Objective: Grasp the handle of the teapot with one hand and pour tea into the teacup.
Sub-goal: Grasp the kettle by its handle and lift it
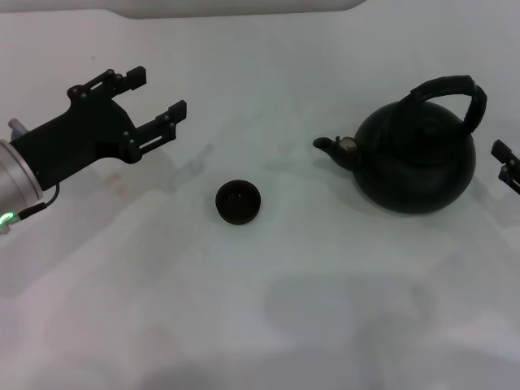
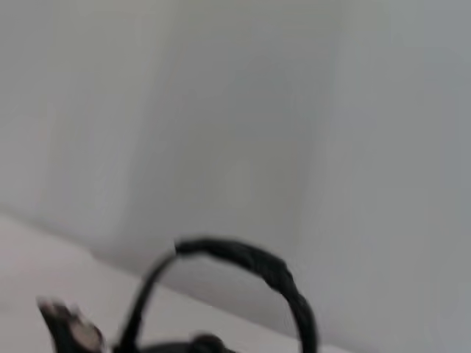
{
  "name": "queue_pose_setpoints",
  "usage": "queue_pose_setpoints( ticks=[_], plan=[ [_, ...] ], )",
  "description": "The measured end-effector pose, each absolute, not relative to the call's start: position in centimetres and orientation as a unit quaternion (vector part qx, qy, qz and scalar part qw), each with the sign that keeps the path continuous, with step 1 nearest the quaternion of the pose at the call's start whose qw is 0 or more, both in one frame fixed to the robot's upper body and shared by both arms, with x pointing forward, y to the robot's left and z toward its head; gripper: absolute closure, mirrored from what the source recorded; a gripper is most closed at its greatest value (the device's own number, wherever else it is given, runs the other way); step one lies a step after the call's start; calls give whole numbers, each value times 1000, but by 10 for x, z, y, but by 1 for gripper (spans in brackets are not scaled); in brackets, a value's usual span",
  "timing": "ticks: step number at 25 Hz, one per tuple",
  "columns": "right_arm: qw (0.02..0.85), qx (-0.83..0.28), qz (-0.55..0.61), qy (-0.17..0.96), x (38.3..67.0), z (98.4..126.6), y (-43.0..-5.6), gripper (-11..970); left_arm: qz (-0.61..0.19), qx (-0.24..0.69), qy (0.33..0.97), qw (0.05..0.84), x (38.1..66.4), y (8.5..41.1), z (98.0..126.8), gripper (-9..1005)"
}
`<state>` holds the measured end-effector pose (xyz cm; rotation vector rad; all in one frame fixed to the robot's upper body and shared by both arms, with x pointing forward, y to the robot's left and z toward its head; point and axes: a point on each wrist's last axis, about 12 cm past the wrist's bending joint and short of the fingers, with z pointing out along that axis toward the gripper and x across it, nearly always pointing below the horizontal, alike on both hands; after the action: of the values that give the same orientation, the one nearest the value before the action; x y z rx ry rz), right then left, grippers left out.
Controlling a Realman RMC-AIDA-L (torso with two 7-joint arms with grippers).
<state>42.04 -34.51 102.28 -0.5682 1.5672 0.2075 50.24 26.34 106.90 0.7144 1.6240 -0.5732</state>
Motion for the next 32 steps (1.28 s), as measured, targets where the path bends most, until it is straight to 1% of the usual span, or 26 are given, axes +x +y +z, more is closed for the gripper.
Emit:
queue_pose_setpoints(
  ticks=[4, 9, 23, 32],
  plan=[
    [641, -211, 162, 720, 425, 1031, -340, 211, -248, 306, 699, 596, 502, 264, 1069, 250],
    [630, -200, 191, 726, 429, 1041, -330, 211, -248, 307, 700, 595, 503, 265, 1069, 251],
    [629, -222, 195, 719, 448, 1047, -323, 212, -265, 310, 697, 590, 496, 264, 1066, 252],
    [624, -234, 166, 727, 457, 1037, -325, 216, -276, 314, 691, 590, 491, 264, 1066, 252]
  ],
)
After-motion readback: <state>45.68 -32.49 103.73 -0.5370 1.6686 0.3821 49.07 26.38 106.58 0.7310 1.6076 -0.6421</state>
